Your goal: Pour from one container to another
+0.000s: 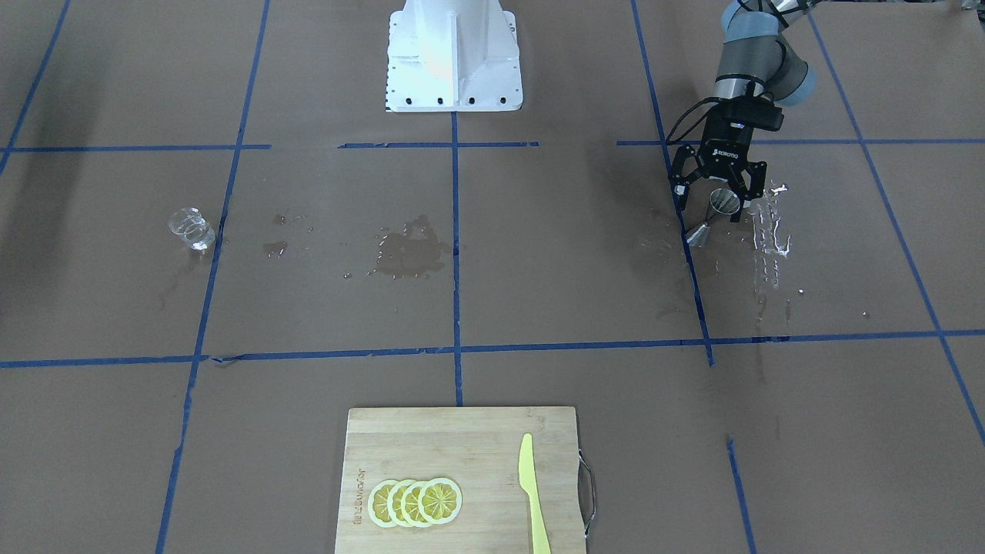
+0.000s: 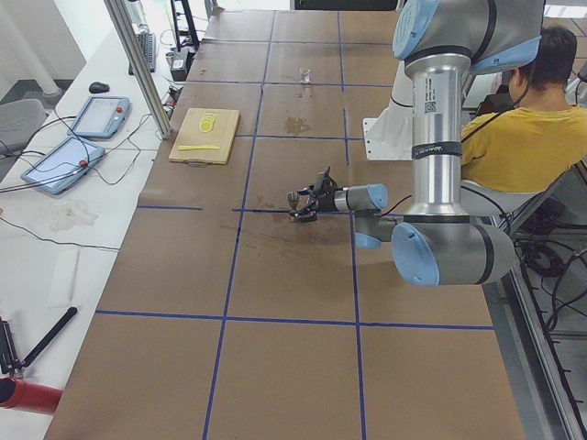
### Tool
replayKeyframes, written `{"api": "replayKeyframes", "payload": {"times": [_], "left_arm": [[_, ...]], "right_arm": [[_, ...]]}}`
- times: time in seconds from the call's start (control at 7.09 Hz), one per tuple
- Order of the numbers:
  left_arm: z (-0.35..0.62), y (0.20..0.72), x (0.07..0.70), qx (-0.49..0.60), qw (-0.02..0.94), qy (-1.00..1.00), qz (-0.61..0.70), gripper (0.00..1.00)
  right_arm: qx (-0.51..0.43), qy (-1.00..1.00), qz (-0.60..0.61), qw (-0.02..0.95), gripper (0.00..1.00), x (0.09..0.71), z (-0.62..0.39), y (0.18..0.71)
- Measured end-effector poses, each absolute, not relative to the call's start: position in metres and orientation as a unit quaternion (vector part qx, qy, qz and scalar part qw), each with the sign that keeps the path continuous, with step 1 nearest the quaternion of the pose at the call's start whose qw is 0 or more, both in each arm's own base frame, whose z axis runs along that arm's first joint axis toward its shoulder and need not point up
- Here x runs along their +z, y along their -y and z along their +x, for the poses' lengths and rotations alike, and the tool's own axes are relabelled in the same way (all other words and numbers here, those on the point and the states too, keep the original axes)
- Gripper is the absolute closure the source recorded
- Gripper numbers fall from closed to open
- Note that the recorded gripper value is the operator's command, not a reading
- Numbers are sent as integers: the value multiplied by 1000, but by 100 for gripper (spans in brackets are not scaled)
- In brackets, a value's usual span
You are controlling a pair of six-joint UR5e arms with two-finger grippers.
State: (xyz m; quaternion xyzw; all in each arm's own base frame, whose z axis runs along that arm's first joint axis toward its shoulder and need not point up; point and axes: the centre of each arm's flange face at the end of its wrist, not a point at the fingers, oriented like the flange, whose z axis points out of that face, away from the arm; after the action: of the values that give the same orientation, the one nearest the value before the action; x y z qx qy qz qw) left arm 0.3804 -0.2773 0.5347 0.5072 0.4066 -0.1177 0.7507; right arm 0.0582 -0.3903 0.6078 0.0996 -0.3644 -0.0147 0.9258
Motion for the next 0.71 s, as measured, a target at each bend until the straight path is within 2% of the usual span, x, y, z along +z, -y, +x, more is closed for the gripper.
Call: {"api": "replayKeyframes", "payload": {"times": [0.71], "left_arm": [[389, 279, 541, -136, 748, -404, 509, 10]], "right_arm": [[-14, 364, 98, 926, 0, 610, 59, 389]]}}
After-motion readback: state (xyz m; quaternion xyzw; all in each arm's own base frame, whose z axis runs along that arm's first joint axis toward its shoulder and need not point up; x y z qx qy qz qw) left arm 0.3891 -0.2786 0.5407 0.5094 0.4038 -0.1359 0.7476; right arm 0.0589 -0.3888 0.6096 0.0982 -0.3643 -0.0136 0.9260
